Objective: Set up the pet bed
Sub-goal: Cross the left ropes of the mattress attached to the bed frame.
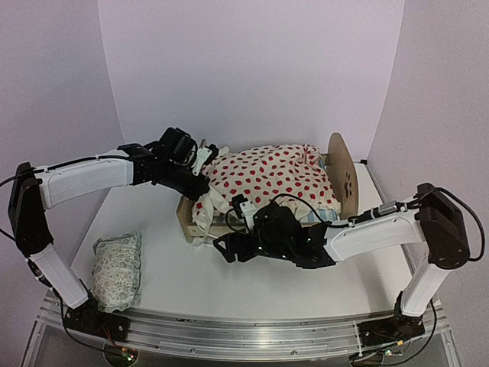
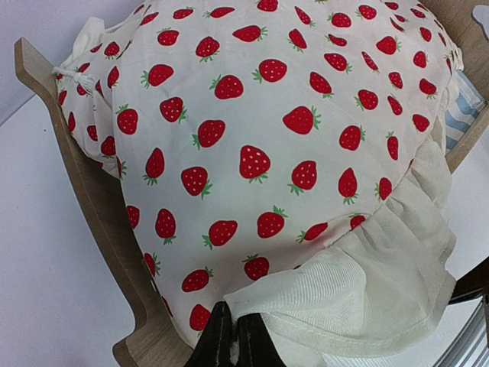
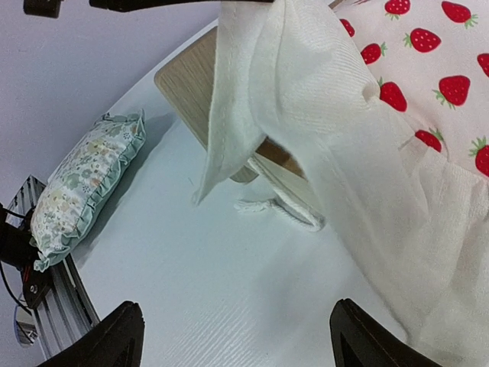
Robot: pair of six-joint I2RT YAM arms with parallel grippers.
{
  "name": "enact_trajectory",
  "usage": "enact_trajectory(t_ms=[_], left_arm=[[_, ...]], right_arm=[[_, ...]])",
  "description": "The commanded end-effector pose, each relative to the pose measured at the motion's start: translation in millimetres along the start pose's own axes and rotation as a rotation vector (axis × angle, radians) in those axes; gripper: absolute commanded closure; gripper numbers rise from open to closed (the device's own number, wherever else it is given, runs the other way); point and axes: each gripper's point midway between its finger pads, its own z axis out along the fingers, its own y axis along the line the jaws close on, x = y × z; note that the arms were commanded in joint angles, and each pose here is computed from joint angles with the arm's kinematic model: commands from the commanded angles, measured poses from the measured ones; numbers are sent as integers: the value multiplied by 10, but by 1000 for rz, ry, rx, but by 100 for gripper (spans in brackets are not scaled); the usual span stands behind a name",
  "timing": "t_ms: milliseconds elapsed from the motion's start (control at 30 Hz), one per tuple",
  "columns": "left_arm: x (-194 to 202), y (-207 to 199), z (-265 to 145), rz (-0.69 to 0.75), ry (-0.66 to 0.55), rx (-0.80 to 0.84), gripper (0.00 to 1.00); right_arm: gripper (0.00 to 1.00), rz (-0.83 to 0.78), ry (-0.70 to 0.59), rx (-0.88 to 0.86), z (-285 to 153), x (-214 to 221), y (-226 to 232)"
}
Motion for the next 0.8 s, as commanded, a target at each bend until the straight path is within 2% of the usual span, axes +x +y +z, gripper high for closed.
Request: enact_trajectory(t_ms=[0, 67, 100, 167, 200, 233, 267, 300, 433, 567, 767], left_arm=[[-208, 90, -145, -29, -81, -48, 89], [-196, 131, -125, -32, -76, -71, 81], [-199, 157, -123, -38, -74, -86, 74], [-209, 229, -139, -61, -71, -128, 52], [-216, 271, -160, -76, -71, -152, 39], [-237, 305, -187, -87, -78, -172, 20], [-261, 327, -225, -96, -88, -185, 8], [-288, 353, -272, -104, -100, -197, 2], [-387, 397, -458, -134, -141, -222, 1], [-349, 397, -614, -153, -127, -221, 1], [-19, 357, -775, -205, -111, -188, 5]], right_arm=[[15, 15, -15, 15, -187, -52, -14], [14, 10, -17, 13, -205, -59, -12], [14, 7, -16, 12, -209, -58, -11], [14, -2, -14, 12, -215, -52, -12], [14, -5, -14, 14, -216, -50, -16], [14, -9, -14, 15, -217, -50, -20], [14, -14, -15, 17, -219, -50, -22], [14, -19, -16, 19, -221, -51, -26], [13, -39, -12, 22, -233, -30, -42], [14, -60, 16, 12, -234, 83, -61], [19, -84, 55, -33, -135, 218, 2]])
